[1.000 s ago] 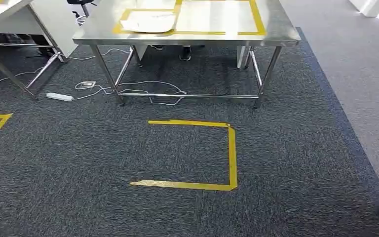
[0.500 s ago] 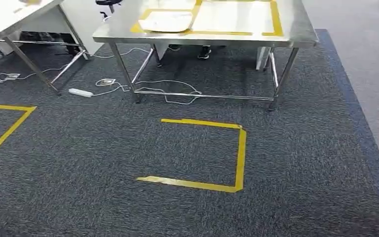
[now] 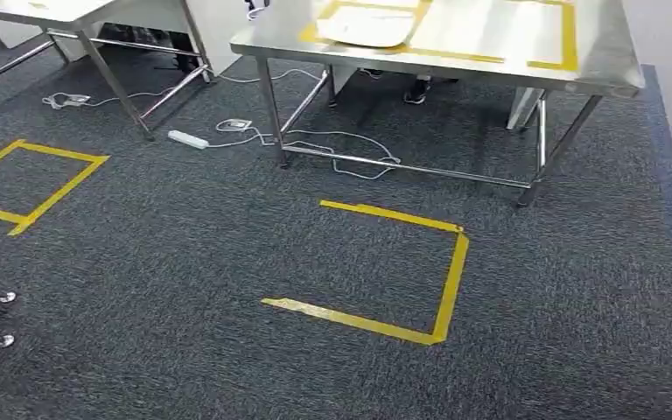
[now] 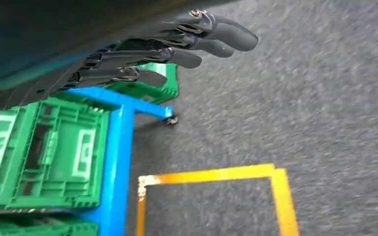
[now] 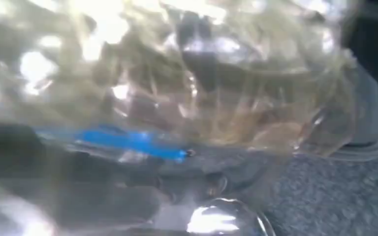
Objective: Take the parts from the cabinet and place them on the table.
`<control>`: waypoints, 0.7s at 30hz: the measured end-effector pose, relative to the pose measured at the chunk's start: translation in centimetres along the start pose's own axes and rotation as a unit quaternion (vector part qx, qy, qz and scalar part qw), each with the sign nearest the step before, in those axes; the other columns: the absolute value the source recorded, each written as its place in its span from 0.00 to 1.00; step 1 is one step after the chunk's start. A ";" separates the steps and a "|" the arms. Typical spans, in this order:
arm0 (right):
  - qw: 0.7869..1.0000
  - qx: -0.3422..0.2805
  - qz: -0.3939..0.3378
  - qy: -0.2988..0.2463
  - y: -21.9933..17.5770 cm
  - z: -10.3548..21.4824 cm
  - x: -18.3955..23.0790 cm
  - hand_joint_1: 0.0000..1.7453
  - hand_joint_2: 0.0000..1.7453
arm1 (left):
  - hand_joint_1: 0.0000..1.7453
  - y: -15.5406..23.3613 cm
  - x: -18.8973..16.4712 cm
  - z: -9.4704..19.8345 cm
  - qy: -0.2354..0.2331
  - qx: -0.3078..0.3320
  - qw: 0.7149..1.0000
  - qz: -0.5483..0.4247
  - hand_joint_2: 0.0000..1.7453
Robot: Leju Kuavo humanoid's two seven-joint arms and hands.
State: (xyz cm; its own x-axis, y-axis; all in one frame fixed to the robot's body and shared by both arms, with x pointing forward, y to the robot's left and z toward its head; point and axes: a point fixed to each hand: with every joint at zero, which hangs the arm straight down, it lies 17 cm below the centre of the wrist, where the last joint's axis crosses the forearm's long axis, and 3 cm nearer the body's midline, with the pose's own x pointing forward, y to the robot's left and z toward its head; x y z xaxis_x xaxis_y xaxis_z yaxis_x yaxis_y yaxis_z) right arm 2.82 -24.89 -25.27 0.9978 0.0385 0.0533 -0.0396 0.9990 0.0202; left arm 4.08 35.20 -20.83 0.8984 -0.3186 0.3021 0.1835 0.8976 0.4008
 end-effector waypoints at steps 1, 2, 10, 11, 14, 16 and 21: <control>1.000 -0.001 -0.001 0.000 -0.2 0.0 0.1 0.00 0.00 | 0.00 -0.2 -0.3 0.2 0.003 -0.002 1.000 0.001 0.00; 1.000 -0.001 -0.001 0.000 -0.2 0.0 0.0 0.00 0.00 | 0.00 -0.2 -0.2 0.2 0.003 -0.002 1.000 0.002 0.00; 1.000 -0.011 -0.007 0.006 -1.1 0.1 -0.6 0.00 0.00 | 0.00 -0.6 0.4 0.2 0.001 -0.006 1.000 0.012 0.00; 1.000 -0.012 -0.009 0.007 -1.2 0.1 -0.6 0.00 0.00 | 0.00 -0.7 0.4 0.2 0.001 -0.006 1.000 0.012 0.00; 1.000 -0.015 -0.018 0.008 -1.6 0.3 -1.0 0.00 0.00 | 0.00 -0.7 1.4 0.0 -0.010 -0.007 1.000 0.018 0.00; 1.000 -0.015 -0.025 0.012 -1.6 0.4 -1.1 0.00 0.00 | 0.00 -0.8 1.6 0.0 -0.013 -0.009 1.000 0.021 0.00; 0.999 -0.012 -0.029 0.020 -1.6 0.6 -1.6 0.00 0.00 | 0.00 -0.7 2.6 -0.3 -0.022 -0.008 0.999 0.026 0.00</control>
State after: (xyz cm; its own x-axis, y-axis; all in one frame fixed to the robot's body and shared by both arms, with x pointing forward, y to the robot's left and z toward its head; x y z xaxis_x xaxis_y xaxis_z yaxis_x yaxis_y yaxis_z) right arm 1.20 -26.54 -24.78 0.9997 -0.0182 0.0138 0.0183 0.9998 -0.0025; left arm 6.44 33.79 -20.59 0.8884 -0.2844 0.3603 0.1437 0.9178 0.3700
